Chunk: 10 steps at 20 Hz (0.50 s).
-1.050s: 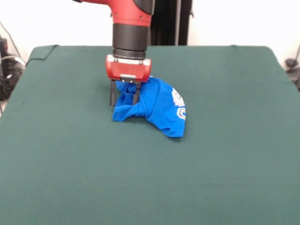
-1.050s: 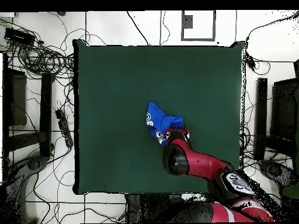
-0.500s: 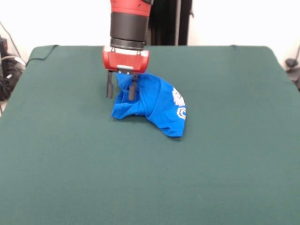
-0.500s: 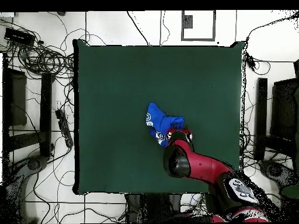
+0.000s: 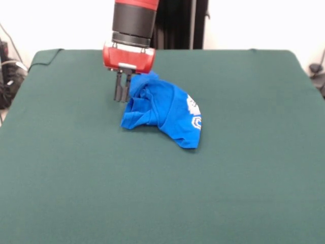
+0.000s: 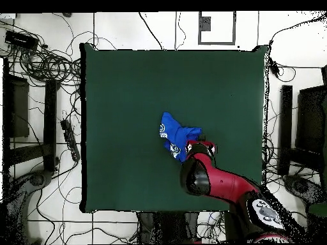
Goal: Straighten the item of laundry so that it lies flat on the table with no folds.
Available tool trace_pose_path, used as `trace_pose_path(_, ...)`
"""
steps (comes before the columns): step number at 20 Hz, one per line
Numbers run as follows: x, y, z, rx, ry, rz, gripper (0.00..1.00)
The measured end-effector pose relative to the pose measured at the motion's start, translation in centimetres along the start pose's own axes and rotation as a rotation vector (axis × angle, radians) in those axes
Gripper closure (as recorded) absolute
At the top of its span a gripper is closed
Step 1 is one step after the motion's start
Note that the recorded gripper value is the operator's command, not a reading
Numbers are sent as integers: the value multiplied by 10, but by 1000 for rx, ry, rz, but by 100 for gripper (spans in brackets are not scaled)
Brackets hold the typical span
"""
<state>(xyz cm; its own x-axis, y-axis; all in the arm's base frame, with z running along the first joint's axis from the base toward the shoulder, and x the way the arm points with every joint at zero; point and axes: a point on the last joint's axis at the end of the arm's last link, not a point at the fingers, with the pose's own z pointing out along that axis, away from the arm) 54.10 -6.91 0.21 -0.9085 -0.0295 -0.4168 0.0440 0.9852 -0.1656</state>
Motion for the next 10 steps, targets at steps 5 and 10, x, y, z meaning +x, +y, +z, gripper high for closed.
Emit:
trace_pose_path(5,0,3,-1,-1,-1,-6,100)
trace_pose_path(10,-3,8,-3,-2,-4,-11,100)
